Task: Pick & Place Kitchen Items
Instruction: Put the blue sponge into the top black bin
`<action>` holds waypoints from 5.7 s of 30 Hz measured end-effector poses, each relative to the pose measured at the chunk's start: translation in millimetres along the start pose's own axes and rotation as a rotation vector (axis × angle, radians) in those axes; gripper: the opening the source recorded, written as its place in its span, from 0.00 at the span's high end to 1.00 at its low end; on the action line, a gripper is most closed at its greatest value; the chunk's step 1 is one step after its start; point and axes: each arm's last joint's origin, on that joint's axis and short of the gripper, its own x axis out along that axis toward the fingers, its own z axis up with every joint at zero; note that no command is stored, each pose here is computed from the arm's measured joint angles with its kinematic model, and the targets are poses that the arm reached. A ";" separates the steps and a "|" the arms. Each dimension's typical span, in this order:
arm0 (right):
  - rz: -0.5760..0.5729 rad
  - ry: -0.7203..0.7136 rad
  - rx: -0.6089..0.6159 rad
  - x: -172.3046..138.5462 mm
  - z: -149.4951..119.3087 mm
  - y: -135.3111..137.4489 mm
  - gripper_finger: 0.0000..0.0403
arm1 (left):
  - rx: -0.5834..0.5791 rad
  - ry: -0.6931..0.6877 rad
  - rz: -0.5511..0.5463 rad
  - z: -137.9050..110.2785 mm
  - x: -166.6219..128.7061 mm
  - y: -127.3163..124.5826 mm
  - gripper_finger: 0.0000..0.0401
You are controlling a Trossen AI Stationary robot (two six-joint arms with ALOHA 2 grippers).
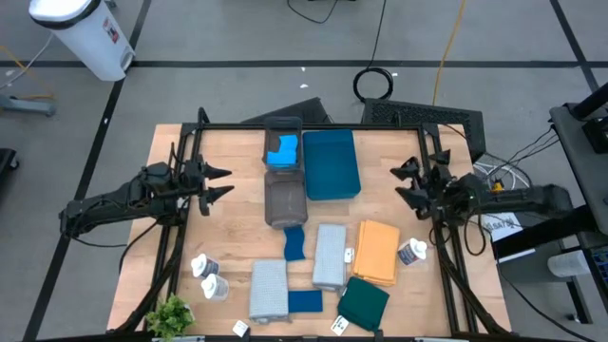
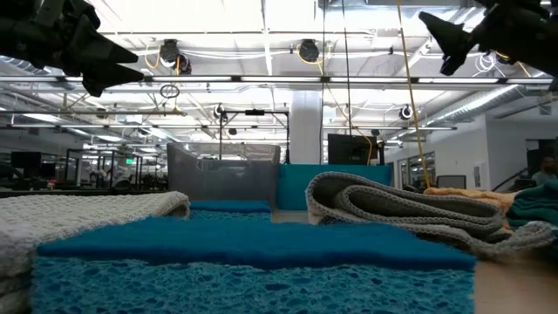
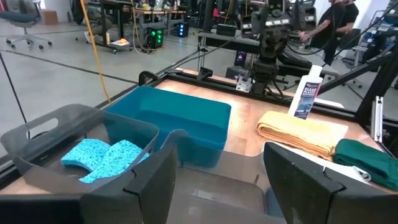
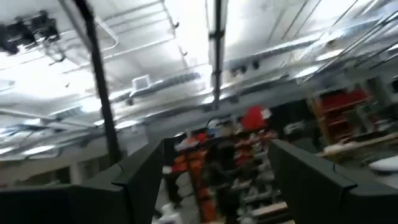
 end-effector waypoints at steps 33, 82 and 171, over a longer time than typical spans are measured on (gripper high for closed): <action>0.191 1.377 0.000 191.3 -244.7 167.4 0.35 | -0.051 -0.021 0.004 2.1 -0.1 -0.1 0.39; 0.059 1.507 -0.167 184.5 -258.1 130.4 0.66 | -0.054 -0.023 0.003 2.3 -0.1 -0.1 0.39; 0.216 1.135 -0.184 223.0 -125.2 112.6 1.00 | -0.048 -0.158 0.022 14.8 -1.3 -0.7 0.39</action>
